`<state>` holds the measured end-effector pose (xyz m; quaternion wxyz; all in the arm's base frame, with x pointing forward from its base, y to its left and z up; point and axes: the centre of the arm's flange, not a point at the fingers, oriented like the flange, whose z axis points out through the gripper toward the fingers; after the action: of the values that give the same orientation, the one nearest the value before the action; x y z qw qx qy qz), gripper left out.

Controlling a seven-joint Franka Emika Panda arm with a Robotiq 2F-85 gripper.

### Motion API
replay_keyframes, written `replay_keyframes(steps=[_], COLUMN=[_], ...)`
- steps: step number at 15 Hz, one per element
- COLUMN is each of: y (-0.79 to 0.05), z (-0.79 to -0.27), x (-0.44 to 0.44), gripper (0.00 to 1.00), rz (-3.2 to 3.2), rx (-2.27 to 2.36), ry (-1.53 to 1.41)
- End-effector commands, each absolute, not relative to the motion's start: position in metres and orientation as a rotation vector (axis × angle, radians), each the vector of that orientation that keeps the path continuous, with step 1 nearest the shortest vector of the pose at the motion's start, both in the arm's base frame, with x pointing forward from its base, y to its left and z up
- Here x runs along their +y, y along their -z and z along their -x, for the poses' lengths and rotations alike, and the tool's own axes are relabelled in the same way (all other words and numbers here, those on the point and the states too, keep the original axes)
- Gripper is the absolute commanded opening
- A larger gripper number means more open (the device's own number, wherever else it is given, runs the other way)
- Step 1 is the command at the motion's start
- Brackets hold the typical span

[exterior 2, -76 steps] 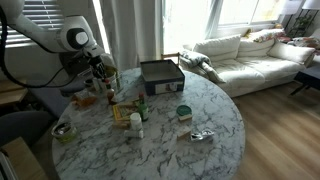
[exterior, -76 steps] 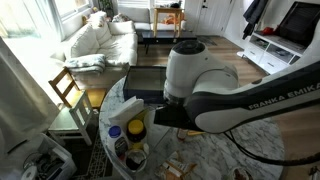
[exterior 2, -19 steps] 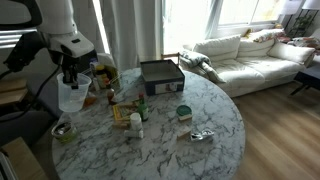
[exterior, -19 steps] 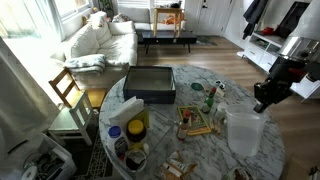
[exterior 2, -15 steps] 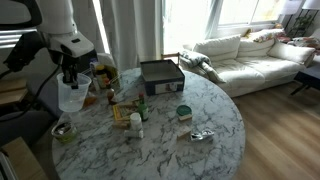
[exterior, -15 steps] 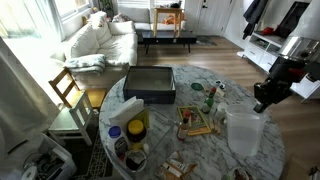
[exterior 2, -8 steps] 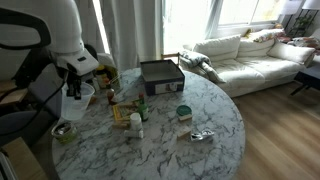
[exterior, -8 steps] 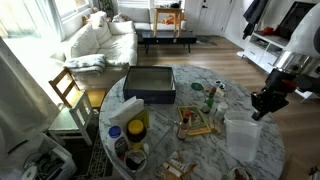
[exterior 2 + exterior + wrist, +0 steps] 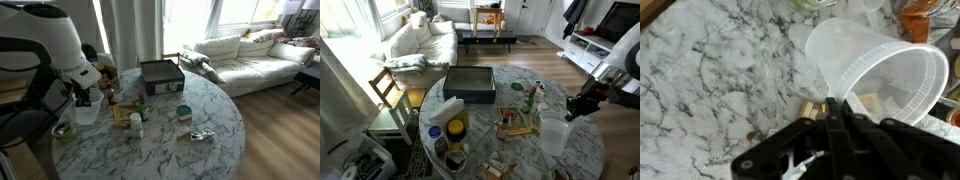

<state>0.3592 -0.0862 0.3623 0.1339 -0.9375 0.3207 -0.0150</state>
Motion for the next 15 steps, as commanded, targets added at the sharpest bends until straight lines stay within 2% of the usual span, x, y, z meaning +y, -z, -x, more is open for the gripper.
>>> replay_keyframes(steps=[1, 15], y=[-0.342, -0.305], z=[-0.352, -0.357], x=[-0.088, -0.084], gripper=[0.01, 0.01], rz=[2.712, 2.778], rx=[0.929, 0.92], ry=[0.098, 0.107])
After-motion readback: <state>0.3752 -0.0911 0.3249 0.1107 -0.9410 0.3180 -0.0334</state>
